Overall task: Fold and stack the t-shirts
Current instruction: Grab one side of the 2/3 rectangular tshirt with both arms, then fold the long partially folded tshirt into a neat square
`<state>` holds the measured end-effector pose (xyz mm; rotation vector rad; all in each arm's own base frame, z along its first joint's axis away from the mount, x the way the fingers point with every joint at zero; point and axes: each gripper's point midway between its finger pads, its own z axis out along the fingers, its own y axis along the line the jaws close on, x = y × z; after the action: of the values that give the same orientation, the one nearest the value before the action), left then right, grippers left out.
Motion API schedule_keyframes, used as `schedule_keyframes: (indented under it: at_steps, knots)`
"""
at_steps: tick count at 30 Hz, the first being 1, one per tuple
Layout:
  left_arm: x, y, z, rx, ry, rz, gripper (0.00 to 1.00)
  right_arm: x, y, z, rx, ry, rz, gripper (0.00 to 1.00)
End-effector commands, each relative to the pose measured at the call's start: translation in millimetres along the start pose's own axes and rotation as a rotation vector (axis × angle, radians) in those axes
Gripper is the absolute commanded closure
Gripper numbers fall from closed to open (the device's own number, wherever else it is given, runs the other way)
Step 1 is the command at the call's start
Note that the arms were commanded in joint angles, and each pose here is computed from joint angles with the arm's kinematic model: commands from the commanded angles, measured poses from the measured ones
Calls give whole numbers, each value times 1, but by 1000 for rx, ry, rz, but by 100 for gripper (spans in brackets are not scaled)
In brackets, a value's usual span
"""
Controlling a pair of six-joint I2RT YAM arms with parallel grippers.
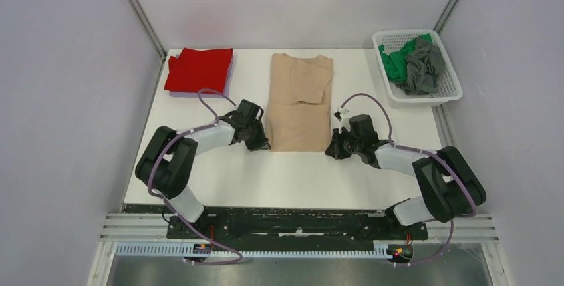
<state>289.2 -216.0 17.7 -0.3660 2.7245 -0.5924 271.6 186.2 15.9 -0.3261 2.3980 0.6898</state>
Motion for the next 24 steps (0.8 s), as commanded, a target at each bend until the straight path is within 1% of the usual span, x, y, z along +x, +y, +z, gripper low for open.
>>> schedule_keyframes:
  at_steps: [1,5,8,10,11,14,17,21,24]
  knots:
    - [23,23,-13,-88,15,-9,98,29,17,-13,-99,65,-142,100]
    - [35,30,-34,-82,-13,-12,98,53,37,-26,-145,118,-241,100]
    - [50,39,-53,-106,-23,-8,98,74,57,-41,-201,159,-244,100]
    - [64,46,-68,-116,-19,-10,98,79,74,-55,-264,159,-243,100]
    - [68,49,-77,-117,-35,-13,98,81,83,-62,-298,163,-243,100]
    - [81,57,-106,-107,-65,-45,98,73,105,-83,-379,130,-299,100]
    - [85,55,-132,-33,-115,-79,98,58,111,-98,-380,93,-367,100]
    - [81,43,-160,61,-170,-92,98,43,131,-112,-454,39,-362,100]
    - [71,36,-167,96,-219,-102,98,26,138,-118,-463,-44,-365,100]
